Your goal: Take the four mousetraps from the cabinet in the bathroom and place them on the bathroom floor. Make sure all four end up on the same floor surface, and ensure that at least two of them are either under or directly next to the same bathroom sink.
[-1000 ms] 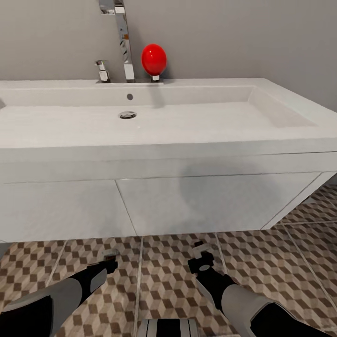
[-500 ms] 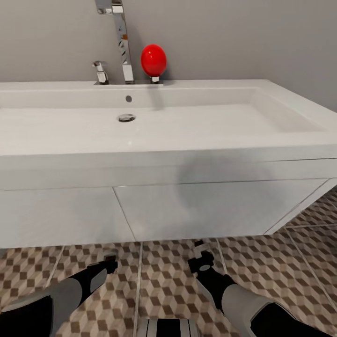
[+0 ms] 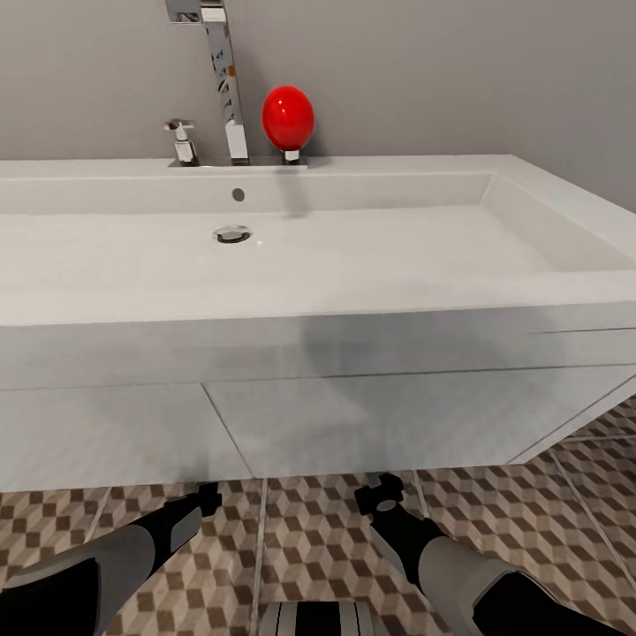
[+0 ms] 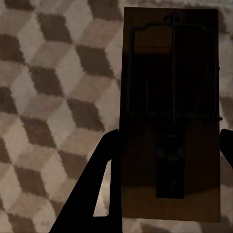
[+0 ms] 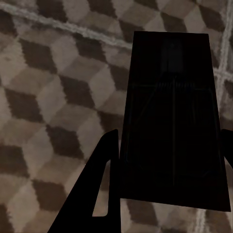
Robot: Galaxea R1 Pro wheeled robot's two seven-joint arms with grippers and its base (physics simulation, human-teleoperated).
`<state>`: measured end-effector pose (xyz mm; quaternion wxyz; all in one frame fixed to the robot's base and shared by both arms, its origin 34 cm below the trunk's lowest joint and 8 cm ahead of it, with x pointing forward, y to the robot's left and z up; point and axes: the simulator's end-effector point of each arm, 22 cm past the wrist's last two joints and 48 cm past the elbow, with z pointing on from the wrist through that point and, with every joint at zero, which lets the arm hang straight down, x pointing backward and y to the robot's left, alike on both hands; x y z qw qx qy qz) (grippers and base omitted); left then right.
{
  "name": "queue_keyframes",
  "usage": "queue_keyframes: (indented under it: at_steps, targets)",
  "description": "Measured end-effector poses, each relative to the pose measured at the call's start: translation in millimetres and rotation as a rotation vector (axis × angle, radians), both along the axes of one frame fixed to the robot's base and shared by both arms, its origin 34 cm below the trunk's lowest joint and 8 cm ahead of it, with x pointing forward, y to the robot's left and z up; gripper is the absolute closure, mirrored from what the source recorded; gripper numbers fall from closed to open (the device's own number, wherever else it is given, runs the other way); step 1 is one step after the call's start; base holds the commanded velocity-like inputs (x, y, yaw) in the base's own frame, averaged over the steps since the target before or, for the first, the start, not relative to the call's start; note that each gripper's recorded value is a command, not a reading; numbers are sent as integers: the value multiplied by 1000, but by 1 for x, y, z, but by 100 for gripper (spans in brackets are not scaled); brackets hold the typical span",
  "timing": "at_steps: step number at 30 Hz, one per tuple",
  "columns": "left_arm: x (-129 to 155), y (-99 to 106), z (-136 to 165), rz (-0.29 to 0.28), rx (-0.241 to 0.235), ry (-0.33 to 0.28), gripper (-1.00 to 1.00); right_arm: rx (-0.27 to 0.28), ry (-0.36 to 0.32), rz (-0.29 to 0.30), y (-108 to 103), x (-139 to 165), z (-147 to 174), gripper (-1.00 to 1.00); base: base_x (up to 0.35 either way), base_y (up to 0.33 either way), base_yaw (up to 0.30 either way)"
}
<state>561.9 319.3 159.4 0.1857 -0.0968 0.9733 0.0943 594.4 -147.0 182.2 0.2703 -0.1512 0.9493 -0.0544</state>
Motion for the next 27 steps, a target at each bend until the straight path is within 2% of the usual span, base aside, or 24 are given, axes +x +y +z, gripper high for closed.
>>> queue_keyframes:
  at_steps: [5, 27]
  targets:
    - [0, 0, 0, 0, 0, 0, 100, 0, 0, 0, 0, 0, 0, 100, 0, 0, 0]
    - [-33, 1, -44, 3, 1, 91, 100, 3, 86, -2, 0, -30, -47, 100, 0, 0, 0]
